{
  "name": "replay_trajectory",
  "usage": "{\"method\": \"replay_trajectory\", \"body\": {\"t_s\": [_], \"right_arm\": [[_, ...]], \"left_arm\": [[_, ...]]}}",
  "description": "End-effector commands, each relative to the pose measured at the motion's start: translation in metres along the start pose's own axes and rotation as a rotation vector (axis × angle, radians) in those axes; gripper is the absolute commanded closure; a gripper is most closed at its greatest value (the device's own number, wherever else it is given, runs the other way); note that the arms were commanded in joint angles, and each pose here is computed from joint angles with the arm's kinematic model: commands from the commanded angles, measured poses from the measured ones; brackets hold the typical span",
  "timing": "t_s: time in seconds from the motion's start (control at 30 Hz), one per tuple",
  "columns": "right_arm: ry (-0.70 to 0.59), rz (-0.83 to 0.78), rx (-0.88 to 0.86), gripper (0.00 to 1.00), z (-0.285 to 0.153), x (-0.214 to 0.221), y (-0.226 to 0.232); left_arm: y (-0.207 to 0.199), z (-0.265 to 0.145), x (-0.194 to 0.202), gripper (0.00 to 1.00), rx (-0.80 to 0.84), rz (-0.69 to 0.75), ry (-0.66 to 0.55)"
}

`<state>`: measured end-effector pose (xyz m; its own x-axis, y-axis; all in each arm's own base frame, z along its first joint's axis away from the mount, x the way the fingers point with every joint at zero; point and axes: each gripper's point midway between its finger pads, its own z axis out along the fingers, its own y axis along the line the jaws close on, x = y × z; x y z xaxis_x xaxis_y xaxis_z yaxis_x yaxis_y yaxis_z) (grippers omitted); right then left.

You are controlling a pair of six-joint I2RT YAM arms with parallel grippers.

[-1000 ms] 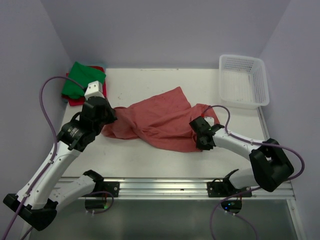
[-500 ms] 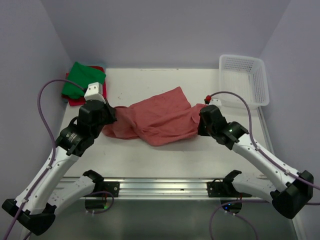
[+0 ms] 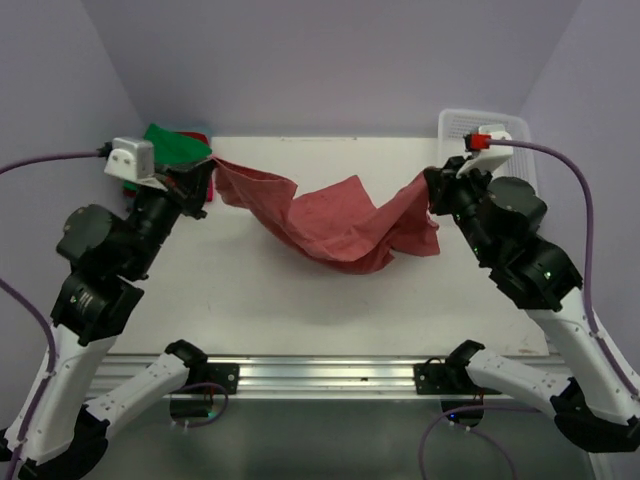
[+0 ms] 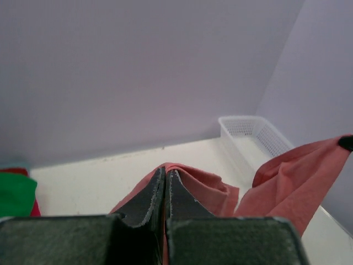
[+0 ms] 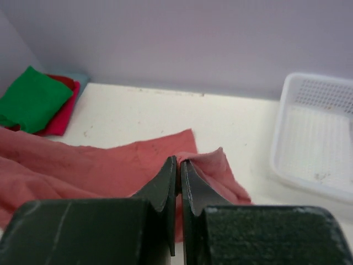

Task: Fold and stack the t-shirts
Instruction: Flatten out the tshirt

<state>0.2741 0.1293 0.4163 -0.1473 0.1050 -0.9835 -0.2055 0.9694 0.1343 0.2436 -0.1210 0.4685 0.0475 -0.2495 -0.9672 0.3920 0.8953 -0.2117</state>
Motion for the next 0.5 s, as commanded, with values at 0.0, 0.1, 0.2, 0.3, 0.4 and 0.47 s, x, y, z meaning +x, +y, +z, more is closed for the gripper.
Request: {"method": "replay_trajectory", "body": {"t_s": [0.0,0.1,0.2,0.3,0.4,0.47], "right_arm": [[-0.243,-0.065,0.025,1.0,-0.038,-0.069,-0.02],[-0.323,-0.093,0.047,1.0,-0.06,-0.089,-0.033],[-0.441,-0.091,0.054,1.0,-0.084,-0.107,-0.044],[-0.586,-0.09,0.111,1.0,-0.093,-0.124,-0.055],[-0.6,-0.106,0.152,1.0,-0.092,-0.133,-0.059],[-0.532,-0.141,0.199,1.0,-0.064,-0.127,-0.054]], "left_arm": [[-0.028,-0.039,-0.097,1.0,0.147,0.099,-0.297],[-0.045,-0.059,-0.119,1.0,0.241,0.128,-0.367],[-0.054,-0.074,-0.135,1.0,0.298,0.179,-0.432],[-0.053,-0.091,-0.157,1.0,0.28,0.219,-0.522],[-0.051,-0.091,-0.166,1.0,0.263,0.23,-0.56],[-0.042,-0.079,-0.166,1.0,0.216,0.213,-0.545]]}}
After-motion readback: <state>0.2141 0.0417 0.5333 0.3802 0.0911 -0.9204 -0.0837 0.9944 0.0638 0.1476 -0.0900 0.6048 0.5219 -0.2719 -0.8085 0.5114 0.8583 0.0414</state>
